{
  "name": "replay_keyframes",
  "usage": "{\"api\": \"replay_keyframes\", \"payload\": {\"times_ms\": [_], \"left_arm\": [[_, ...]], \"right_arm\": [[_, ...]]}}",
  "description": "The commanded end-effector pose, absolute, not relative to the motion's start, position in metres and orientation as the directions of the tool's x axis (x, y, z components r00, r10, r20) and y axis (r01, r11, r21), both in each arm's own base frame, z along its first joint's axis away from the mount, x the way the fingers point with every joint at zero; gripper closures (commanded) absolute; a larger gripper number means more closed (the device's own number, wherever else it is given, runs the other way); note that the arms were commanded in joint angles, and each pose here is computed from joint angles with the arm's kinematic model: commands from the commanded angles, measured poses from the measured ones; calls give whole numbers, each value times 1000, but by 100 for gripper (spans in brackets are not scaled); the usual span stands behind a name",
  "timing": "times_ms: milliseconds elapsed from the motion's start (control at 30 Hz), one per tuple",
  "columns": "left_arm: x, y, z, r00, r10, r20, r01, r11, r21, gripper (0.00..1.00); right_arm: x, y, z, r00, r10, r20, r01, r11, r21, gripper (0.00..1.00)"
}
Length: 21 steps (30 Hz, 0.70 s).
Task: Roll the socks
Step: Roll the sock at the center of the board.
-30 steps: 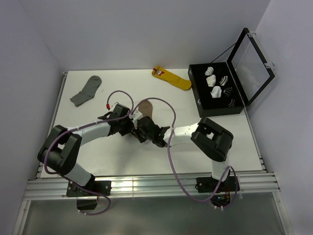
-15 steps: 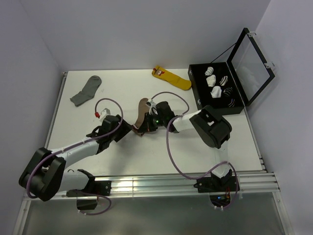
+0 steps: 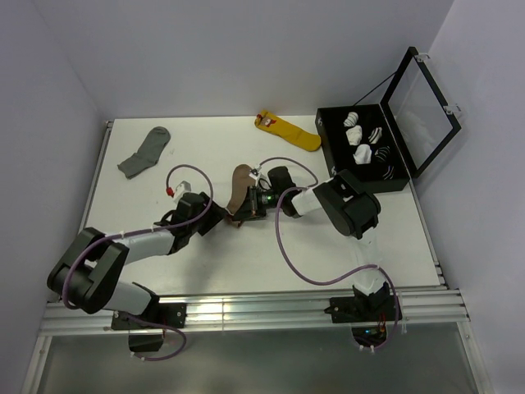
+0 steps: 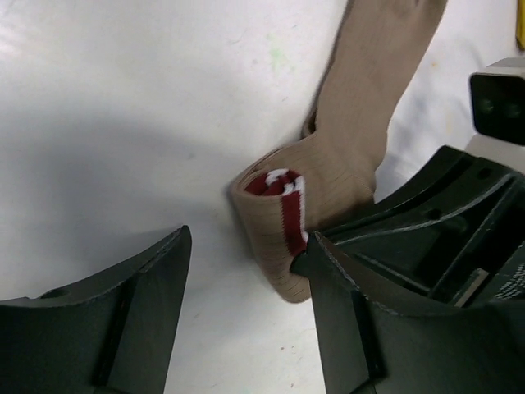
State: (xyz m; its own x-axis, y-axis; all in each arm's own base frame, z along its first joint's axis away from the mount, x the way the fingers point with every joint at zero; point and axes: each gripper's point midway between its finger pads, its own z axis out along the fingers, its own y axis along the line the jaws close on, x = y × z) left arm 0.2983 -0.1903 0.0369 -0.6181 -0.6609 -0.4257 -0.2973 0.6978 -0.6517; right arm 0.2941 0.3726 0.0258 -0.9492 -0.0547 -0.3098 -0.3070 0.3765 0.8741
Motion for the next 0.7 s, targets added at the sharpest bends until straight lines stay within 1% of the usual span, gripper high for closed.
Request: {"api": "replay_keyframes", "payload": {"times_ms": [0,200,333,400,467,500,533,600,633,667], "left_arm": [[317,-202,53,-604,-662,-444,-250,687,-683,37],[320,-202,41,-612,-653,-445,-271,703,-658,44],[317,-200,28,-628,-645,-436,-298,717,-630,50],[315,-200,22,-640,-639,-427,-311,723,-617,56],[314,-200,20,-646,-636,-422,-316,726,-611,69],[313,-201,18,-653,-632,-417,-315,728,-609,76],[312,-201,17,-656,-630,-416,-316,730,-607,86],[310,-201,16,-666,-623,-411,-319,736,-598,95],[311,-203,17,-672,-617,-410,-314,739,-596,99],[311,-204,18,-676,-613,-409,-312,741,-595,100]], "right_arm": [[284,365,1,-975,-75,-209,-221,431,875,100],[283,365,0,-977,-82,-198,-214,430,877,100],[283,365,-1,-977,-82,-198,-214,432,876,100],[284,364,0,-975,-84,-204,-220,436,873,100],[285,364,0,-974,-84,-212,-227,445,866,100],[285,362,0,-972,-85,-221,-235,457,858,100],[286,361,0,-969,-87,-230,-243,463,852,100],[285,357,-2,-965,-94,-246,-260,487,834,98],[288,356,2,-958,-87,-275,-280,503,818,96],[290,354,2,-953,-86,-291,-292,521,802,93]]}}
